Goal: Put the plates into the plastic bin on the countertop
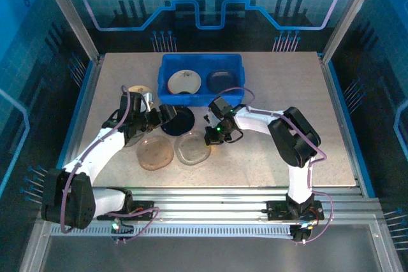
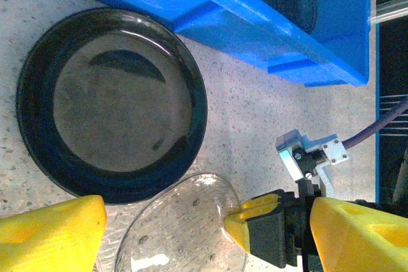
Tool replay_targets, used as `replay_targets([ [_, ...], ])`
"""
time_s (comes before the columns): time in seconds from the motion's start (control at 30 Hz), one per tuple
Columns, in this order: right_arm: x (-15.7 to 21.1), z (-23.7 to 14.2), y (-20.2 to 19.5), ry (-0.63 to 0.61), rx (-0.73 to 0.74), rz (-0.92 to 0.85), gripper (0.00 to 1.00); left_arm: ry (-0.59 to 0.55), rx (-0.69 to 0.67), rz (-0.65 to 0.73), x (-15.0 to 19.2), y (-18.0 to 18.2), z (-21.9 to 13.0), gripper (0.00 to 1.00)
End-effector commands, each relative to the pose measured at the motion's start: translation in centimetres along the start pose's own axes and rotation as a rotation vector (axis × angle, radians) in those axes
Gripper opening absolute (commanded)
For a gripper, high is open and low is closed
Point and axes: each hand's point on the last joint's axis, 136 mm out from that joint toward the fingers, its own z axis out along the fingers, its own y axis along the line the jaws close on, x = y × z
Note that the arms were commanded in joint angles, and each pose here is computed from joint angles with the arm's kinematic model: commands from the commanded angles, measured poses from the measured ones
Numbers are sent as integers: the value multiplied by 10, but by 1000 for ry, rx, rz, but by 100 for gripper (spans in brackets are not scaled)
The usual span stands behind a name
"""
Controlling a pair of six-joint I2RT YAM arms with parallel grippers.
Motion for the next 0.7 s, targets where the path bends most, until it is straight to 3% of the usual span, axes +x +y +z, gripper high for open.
replay_targets([
  [0.0, 9, -15, -3, -5, 23, 23, 0, 20, 6, 46, 3, -7, 4, 84],
  [0.4, -5, -75, 13, -142, -81, 83, 0, 72, 26, 103, 19, -25, 14, 82],
  [0.67, -25, -108, 23, -254, -161, 134, 0, 101, 51, 108, 29, -36, 21, 69],
])
